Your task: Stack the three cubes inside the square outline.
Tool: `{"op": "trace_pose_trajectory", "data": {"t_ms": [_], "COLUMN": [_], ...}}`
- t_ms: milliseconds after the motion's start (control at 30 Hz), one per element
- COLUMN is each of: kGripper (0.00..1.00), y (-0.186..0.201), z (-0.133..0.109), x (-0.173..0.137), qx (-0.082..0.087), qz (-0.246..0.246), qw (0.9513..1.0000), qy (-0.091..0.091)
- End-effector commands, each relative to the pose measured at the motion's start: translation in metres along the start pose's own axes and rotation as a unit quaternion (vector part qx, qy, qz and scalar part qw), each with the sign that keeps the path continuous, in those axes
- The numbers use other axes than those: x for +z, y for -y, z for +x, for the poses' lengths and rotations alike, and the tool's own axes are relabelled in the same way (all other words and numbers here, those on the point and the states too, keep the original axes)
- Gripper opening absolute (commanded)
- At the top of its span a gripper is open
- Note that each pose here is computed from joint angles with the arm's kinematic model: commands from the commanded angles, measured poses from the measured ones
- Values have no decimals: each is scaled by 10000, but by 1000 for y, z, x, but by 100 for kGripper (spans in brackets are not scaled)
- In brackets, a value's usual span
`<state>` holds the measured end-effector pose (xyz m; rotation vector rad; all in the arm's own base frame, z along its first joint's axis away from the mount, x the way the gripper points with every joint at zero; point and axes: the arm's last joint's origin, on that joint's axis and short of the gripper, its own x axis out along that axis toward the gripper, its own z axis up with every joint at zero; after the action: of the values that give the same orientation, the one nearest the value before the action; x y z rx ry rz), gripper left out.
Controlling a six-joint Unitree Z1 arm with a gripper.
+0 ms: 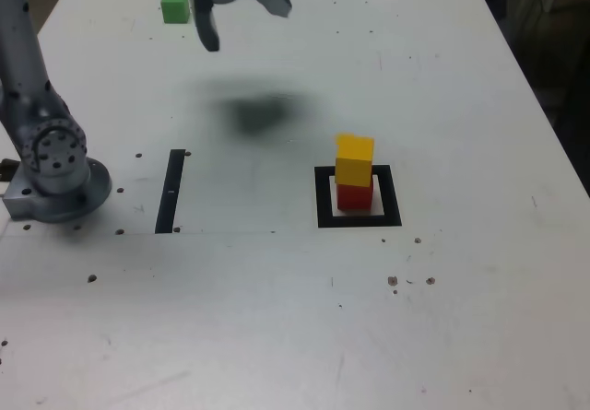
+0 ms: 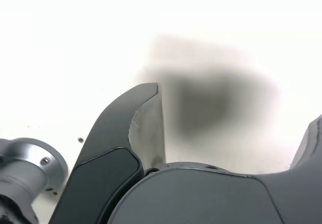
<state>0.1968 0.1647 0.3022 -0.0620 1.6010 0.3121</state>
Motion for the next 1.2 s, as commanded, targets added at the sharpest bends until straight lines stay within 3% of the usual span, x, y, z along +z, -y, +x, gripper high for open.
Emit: {"op": "trace_pose_trajectory", "data": {"t_ms": [0, 400, 633, 1000, 1167], "kGripper": [98, 97, 97, 97, 98], "y": [-11, -61, -100, -150, -173], "z": [2, 8, 13, 21, 27], "x": [-2, -10, -18, -25, -25], "qx": [-4, 0, -86, -231, -166], "qz": [-32, -73, -110, -137, -94], "qw": [10000, 9999, 9997, 9984, 9982], "qy": [-25, -123, -201, -493, -571]}}
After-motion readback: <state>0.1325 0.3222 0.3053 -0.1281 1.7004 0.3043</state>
